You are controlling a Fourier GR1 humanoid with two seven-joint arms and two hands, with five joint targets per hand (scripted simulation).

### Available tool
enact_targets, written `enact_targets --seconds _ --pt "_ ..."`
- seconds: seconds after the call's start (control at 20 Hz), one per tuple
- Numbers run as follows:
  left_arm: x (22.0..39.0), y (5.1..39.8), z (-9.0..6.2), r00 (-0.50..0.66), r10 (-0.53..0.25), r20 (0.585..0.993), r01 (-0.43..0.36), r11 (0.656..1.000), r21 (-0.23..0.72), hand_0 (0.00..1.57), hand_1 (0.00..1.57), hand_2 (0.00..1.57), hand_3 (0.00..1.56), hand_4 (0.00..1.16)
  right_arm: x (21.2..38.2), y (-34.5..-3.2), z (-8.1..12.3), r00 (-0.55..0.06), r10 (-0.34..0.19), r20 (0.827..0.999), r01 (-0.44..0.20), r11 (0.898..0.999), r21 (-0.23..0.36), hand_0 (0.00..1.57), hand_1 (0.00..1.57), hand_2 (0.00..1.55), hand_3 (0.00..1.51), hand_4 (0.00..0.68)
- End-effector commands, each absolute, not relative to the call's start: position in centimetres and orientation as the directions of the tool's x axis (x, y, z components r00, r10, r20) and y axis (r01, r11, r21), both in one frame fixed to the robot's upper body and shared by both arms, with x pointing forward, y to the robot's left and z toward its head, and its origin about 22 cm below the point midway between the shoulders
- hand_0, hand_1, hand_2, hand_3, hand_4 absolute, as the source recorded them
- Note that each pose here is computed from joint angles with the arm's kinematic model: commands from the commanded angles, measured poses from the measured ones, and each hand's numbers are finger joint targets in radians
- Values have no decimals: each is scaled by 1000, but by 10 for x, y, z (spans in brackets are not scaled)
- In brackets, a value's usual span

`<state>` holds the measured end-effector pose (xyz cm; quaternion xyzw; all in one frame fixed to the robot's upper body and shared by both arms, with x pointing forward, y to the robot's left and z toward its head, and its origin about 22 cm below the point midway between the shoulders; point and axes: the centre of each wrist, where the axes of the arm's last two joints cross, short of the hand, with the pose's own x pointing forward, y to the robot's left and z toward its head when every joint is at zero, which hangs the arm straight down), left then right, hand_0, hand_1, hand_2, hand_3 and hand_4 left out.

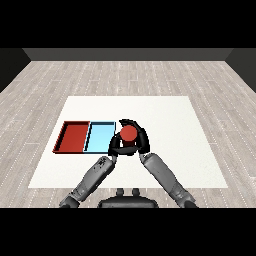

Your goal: Pick the red can and put it in the red box

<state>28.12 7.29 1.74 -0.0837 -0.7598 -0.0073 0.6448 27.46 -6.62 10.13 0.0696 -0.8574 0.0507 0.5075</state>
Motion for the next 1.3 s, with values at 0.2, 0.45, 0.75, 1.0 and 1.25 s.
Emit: enact_targets --seconds 0.2,0.45,0.75,1.0,1.25 --pt "285 67 35 -212 142 967 164 981 -107 1571 1571 1571 1500 1130 286 -65 90 -466 -5 885 -119 991 -57 0 0 0 0 0" --pt "260 79 46 -206 145 968 176 978 -109 1571 1571 1571 1497 1135 285 -66 108 -481 -53 875 -110 994 -1 0 0 0 0 0" --pt "276 70 23 -219 120 968 149 985 -88 1571 1571 1571 1488 1137 275 -98 108 -487 -38 872 -89 996 -7 0 0 0 0 0" --pt "273 65 33 -217 117 969 158 984 -83 1571 1571 1571 1475 1137 255 -124 108 -505 -88 859 -76 995 57 0 0 0 0 0" --pt "293 108 53 -234 65 970 108 993 -40 1571 1571 1571 1473 1138 252 -156 108 -546 -97 832 -49 995 84 0 0 0 0 0"
